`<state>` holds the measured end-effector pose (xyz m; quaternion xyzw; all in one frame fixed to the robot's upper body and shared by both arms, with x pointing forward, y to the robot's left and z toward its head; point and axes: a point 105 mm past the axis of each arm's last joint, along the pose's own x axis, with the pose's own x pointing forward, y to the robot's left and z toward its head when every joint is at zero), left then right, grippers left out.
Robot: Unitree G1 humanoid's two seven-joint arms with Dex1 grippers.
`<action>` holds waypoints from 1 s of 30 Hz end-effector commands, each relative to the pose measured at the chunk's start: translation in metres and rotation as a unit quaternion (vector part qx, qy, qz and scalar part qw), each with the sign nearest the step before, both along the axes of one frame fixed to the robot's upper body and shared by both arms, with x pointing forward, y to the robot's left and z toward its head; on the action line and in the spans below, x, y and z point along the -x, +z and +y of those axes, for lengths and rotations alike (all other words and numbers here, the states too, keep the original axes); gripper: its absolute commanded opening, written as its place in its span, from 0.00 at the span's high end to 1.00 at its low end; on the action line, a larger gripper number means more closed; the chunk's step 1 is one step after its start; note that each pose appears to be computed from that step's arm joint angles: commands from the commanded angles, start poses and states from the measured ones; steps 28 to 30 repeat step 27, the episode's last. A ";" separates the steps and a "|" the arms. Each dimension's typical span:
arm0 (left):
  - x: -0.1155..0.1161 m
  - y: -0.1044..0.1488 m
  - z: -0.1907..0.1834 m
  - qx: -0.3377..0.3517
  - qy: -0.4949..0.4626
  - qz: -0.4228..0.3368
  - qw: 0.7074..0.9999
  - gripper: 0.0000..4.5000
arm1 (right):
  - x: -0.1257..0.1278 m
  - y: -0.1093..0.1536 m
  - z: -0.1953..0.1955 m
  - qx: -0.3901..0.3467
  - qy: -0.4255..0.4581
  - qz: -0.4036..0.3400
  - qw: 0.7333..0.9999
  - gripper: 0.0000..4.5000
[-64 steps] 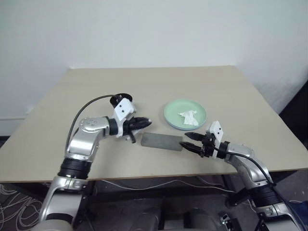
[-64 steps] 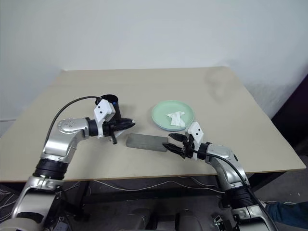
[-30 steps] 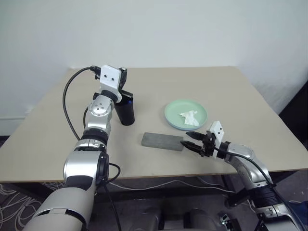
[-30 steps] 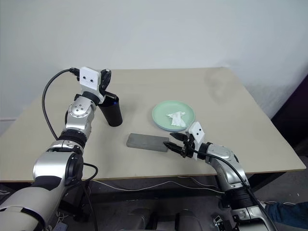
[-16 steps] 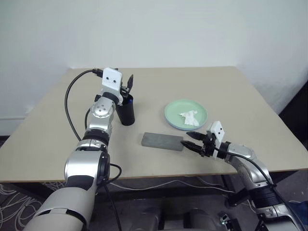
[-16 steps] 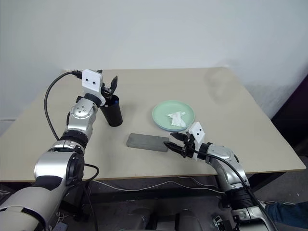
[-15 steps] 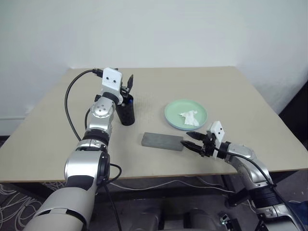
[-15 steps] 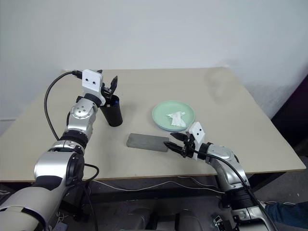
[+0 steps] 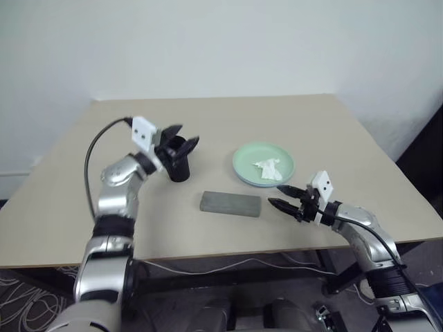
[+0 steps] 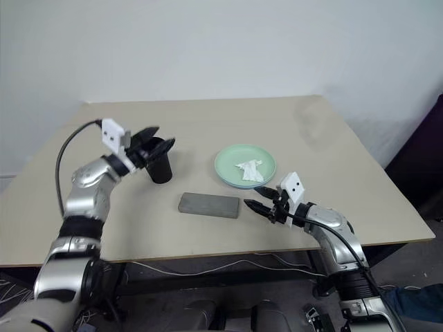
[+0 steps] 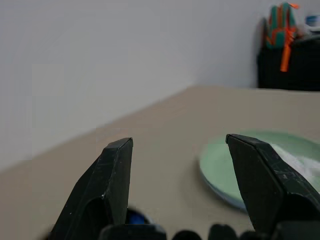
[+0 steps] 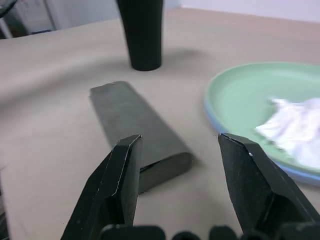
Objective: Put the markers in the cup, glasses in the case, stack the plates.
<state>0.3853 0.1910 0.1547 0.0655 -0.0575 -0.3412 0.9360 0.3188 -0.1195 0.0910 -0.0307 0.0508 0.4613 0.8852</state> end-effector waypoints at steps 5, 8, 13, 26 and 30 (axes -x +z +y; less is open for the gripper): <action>0.036 -0.018 0.000 -0.009 -0.003 0.028 1.000 0.31 | -0.008 0.023 -0.039 0.017 -0.021 -0.035 0.999 0.41; 0.042 -0.039 0.010 -0.017 0.023 0.052 0.998 0.31 | -0.008 0.024 -0.058 0.028 -0.029 -0.027 0.999 0.41; 0.048 -0.061 0.033 -0.005 0.069 0.076 0.995 0.31 | -0.005 0.022 -0.081 0.045 -0.037 -0.007 0.998 0.41; 0.059 -0.077 0.014 0.002 0.087 0.084 0.993 0.31 | 0.002 0.013 -0.078 0.054 -0.035 0.018 0.998 0.41; 0.060 -0.077 0.012 0.003 0.086 0.084 0.993 0.31 | 0.002 0.014 -0.079 0.055 -0.034 0.019 0.998 0.41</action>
